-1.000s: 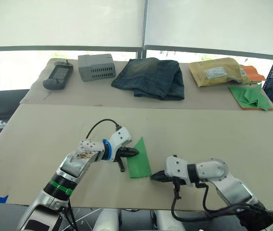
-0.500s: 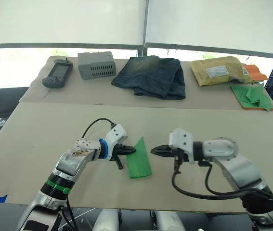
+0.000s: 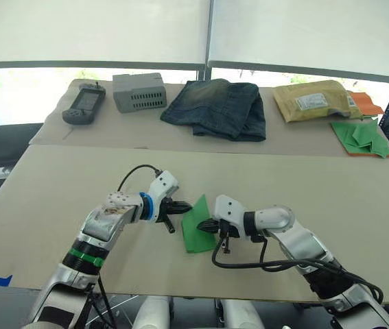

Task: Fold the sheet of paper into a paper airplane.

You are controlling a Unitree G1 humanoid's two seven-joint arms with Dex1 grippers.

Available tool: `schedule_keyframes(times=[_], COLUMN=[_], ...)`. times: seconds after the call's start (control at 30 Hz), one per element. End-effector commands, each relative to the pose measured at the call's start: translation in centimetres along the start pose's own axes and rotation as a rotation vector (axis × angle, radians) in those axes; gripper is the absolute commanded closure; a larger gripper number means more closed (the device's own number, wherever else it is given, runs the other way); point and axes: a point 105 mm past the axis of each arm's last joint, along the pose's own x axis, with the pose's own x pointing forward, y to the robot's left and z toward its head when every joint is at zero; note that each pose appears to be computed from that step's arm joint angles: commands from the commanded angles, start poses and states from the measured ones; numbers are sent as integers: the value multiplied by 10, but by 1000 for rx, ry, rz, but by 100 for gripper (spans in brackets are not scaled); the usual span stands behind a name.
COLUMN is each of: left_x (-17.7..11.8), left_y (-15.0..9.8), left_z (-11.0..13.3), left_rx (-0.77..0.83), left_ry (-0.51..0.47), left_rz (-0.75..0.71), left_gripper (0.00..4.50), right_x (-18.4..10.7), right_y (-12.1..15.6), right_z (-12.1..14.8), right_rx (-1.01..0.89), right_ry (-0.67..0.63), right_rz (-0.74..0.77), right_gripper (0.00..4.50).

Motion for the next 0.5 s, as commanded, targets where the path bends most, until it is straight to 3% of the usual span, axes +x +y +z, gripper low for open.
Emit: schedule_keyframes(times=[0.03, 0.3, 0.5], left_x=[9, 43, 42], left_y=[19, 26, 30], left_z=[15, 38, 58], left_rx=[60, 159, 186], left_ry=[-22, -42, -142], left_rz=[63, 18, 9], left_gripper=[450, 450, 450], right_x=[6, 5, 4], right_y=[17, 13, 13], right_z=[-21, -21, -21], right_rx=[91, 95, 103], right_ry=[80, 93, 98], right_rz=[60, 35, 27], right_gripper=[448, 448, 448])
